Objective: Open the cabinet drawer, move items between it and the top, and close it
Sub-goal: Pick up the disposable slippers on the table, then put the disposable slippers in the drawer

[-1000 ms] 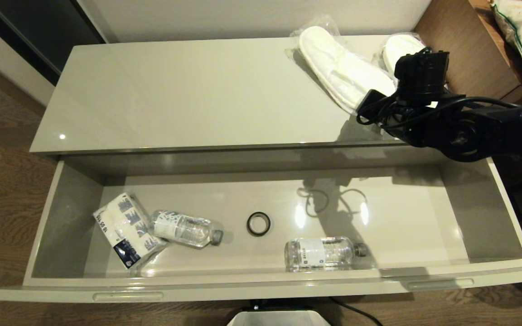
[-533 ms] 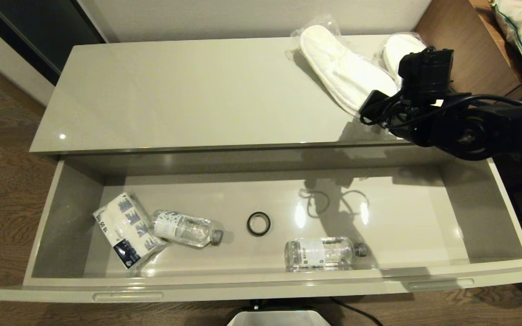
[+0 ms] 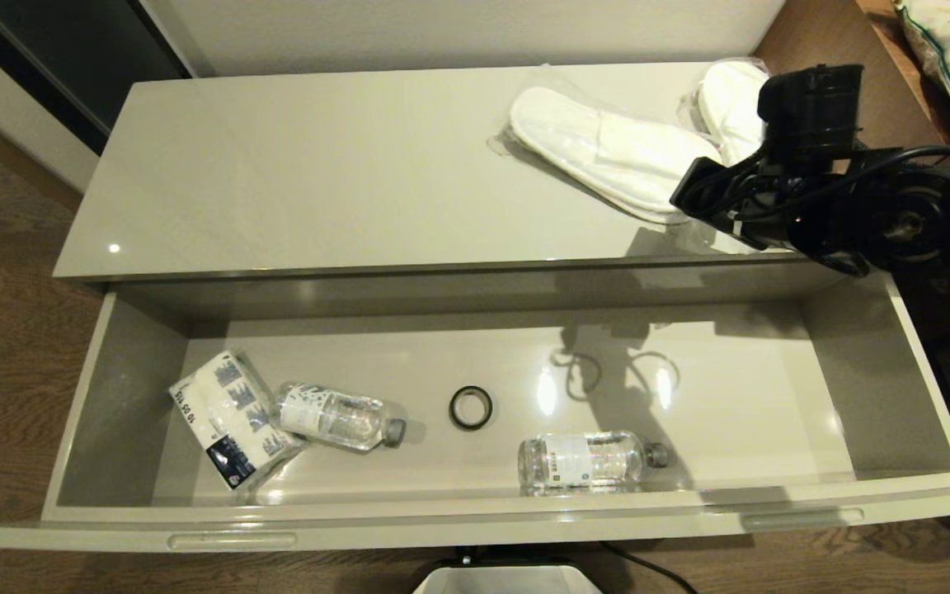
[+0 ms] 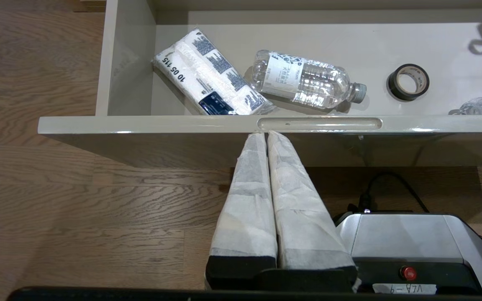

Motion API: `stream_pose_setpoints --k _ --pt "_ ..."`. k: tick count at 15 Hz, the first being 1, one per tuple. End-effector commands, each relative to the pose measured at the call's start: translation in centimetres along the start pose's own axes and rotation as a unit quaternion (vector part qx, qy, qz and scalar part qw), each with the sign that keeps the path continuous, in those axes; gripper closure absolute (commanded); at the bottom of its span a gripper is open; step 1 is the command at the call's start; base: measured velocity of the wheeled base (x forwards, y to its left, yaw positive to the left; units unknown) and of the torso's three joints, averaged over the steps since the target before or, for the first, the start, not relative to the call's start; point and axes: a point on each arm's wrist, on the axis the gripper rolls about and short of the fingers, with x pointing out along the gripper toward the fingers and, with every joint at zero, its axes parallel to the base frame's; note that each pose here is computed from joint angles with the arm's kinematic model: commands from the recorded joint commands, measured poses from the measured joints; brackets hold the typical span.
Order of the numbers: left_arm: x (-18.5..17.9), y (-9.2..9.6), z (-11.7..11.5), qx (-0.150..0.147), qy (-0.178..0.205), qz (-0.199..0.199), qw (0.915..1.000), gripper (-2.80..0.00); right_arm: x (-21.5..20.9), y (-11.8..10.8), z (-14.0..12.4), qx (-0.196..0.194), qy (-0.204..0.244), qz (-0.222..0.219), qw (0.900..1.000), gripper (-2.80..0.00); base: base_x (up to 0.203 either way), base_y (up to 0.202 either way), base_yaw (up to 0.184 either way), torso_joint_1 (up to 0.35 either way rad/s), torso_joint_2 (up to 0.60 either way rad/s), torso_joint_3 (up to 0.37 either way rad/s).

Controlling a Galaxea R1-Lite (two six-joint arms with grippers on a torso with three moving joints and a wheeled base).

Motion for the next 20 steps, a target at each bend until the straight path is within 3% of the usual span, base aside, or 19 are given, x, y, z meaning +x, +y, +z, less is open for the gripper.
stream_pose_setpoints --k 1,5,7,10,12,17,20 --pt "0.0 0.0 0.0 0.000 -0.001 0.000 1.0000 0.00 -2.4 0.0 2.0 0.010 -0.015 0.015 1.000 0.00 0.000 0.000 0.000 0.000 0.00 0.000" --pt "0.0 0.0 0.0 0.000 -0.001 0.000 1.0000 0.00 -4.3 -0.2 3.2 0.006 -0.005 0.014 1.000 0.00 0.000 0.000 0.000 0.000 0.00 0.000" --pt "0.0 0.0 0.0 0.000 0.000 0.000 1.0000 0.00 -6.6 -0.5 4.3 0.002 0.012 0.040 0.999 0.00 0.000 0.000 0.000 0.000 0.00 0.000" --pt "0.0 0.0 0.0 0.000 0.000 0.000 1.0000 0.00 -10.3 -1.6 3.7 -0.032 0.104 0.065 0.992 0.00 0.000 0.000 0.000 0.000 0.00 0.000" --pt "0.0 0.0 0.0 0.000 -0.001 0.000 1.0000 0.00 -12.1 -2.6 2.3 -0.044 0.138 0.062 0.988 0.00 0.000 0.000 0.000 0.000 0.00 0.000" --pt "0.0 0.0 0.0 0.000 -0.001 0.000 1.0000 0.00 -18.9 -6.9 1.4 -0.058 0.188 0.036 0.980 0.00 0.000 0.000 0.000 0.000 0.00 0.000" --pt "0.0 0.0 0.0 0.000 0.000 0.000 1.0000 0.00 -22.3 -10.0 -0.9 -0.056 0.237 0.009 0.970 0.00 0.000 0.000 0.000 0.000 0.00 0.000"
